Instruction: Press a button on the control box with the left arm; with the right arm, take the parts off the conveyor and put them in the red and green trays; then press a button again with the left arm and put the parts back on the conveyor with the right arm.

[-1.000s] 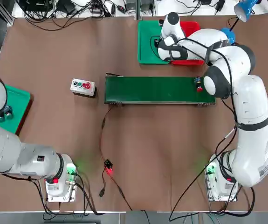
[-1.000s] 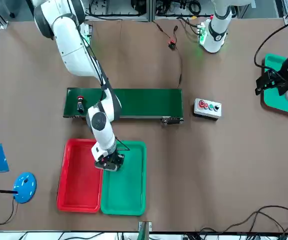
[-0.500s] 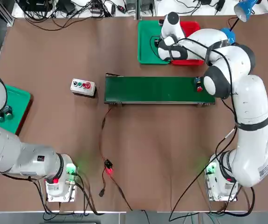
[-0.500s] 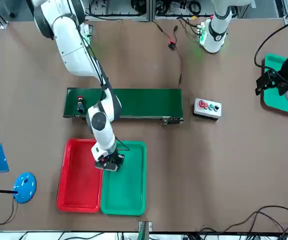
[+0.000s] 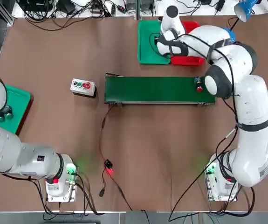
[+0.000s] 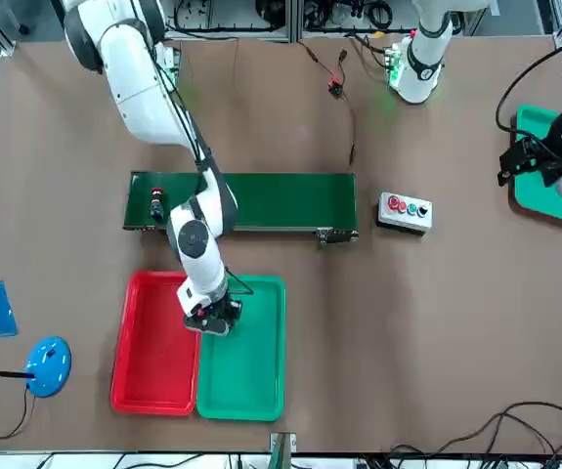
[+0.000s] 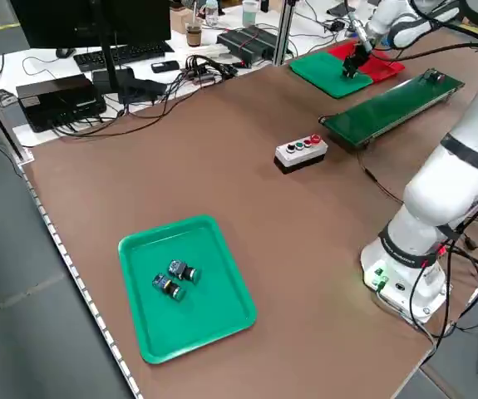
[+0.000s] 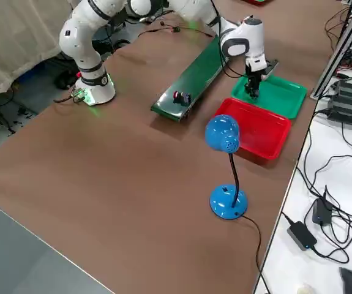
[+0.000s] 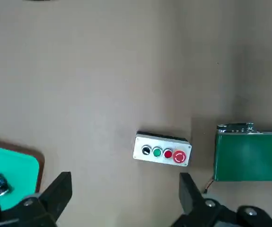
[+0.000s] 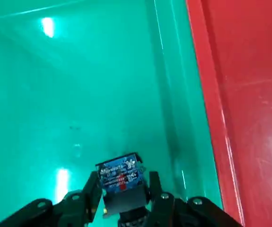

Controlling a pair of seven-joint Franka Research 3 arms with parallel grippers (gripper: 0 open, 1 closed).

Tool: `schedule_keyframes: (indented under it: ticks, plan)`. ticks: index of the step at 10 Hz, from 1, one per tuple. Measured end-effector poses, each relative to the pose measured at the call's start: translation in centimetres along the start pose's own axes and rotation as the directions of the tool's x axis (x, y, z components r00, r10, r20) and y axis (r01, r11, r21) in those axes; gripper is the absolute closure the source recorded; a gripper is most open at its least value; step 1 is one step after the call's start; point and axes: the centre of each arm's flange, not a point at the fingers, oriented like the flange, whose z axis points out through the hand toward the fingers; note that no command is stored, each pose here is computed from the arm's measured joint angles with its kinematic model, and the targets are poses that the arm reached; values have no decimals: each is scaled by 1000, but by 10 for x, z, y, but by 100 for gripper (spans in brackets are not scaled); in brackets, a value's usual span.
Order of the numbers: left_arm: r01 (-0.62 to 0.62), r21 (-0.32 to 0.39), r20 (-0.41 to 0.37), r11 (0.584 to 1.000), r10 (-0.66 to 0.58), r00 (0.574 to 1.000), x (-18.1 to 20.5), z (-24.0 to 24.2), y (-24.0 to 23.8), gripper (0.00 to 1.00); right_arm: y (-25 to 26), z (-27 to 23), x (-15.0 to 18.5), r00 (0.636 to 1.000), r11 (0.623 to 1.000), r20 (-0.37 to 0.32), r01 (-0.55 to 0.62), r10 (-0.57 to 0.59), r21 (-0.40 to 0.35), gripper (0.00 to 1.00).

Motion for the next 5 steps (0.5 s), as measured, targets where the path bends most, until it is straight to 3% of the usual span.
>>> schedule_keyframes:
  ticks: [3, 5]
  plan:
    - [8, 0, 0, 1000, -8, 1000, 0, 0, -4, 0, -23, -78, -12, 997, 999, 83, 2, 2, -40, 54]
    - [11, 0, 0, 1000, -11, 1000, 0, 0, -6, 0, -44, -119, -41, 995, 1000, 104, -11, 14, -28, 54]
